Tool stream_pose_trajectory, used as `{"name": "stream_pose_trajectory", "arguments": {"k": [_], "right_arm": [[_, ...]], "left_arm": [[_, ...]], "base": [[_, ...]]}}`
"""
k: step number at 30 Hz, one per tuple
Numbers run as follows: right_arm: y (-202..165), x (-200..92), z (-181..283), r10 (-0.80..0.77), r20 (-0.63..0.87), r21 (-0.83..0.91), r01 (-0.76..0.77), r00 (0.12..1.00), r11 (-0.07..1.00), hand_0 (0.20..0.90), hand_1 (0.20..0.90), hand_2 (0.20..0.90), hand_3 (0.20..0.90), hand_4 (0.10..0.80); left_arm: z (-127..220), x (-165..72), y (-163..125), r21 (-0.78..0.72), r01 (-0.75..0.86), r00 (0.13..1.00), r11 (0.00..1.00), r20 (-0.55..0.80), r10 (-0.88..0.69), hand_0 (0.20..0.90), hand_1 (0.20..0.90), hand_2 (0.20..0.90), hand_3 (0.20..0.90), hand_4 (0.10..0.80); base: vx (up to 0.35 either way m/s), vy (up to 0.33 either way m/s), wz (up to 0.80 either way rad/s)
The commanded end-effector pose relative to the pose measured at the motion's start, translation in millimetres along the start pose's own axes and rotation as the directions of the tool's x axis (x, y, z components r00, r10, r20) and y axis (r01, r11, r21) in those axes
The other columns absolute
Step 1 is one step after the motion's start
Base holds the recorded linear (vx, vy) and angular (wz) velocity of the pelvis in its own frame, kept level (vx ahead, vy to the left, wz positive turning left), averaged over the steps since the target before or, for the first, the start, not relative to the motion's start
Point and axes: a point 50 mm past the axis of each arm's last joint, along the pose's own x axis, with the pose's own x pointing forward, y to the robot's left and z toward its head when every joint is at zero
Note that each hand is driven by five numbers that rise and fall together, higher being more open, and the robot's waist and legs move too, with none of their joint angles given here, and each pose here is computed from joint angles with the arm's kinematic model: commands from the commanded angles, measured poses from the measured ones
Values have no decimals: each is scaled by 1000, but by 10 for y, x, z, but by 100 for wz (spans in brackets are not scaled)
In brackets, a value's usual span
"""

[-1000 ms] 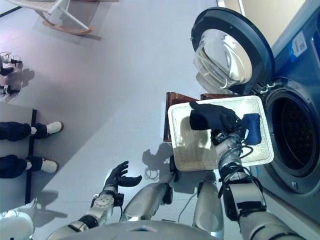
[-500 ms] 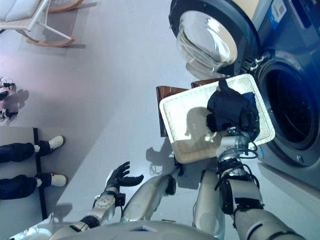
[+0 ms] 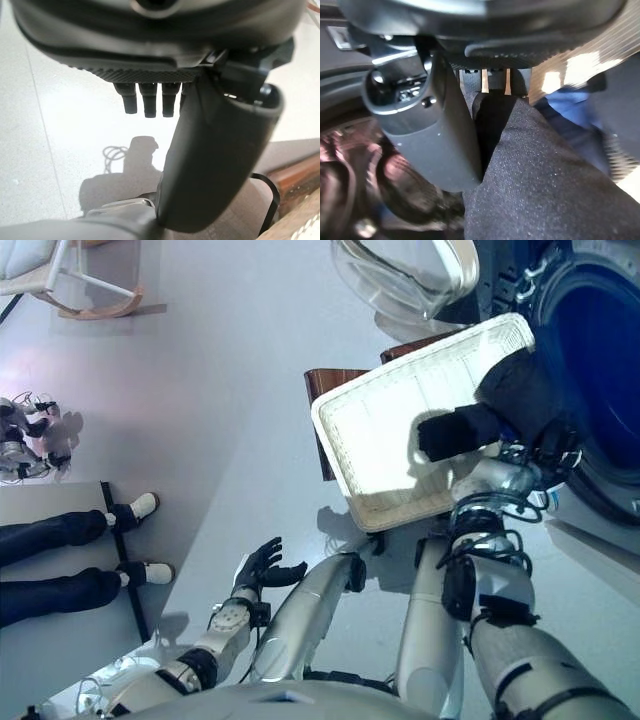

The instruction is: Pick up the clothes and place them into the washing machine

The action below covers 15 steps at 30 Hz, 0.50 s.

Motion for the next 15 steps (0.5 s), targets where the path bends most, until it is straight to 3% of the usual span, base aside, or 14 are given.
{"name": "stream_pose_trajectory", "arguments": {"k": [1, 5, 15], "right_arm": [[671, -128, 317, 211, 140, 190, -236, 967, 953, 300, 300, 300, 300, 400], [860, -76, 522, 214, 189, 256, -258, 958, 931, 300, 300, 300, 300, 400], [1439, -126, 997, 319, 318, 209, -395, 893, 895, 300, 300, 300, 300, 400]], "left_arm": [[-123, -50, 148, 9, -58, 998, 998, -28, 58, 900, 900, 900, 900, 800], [-220, -106, 158, 8, -53, 997, 999, -51, 53, 900, 900, 900, 900, 800], [-266, -150, 160, 5, -44, 998, 999, -44, 44, 900, 900, 900, 900, 800]], "base": [[82, 16, 0], [85, 30, -3], [75, 12, -7]]}}
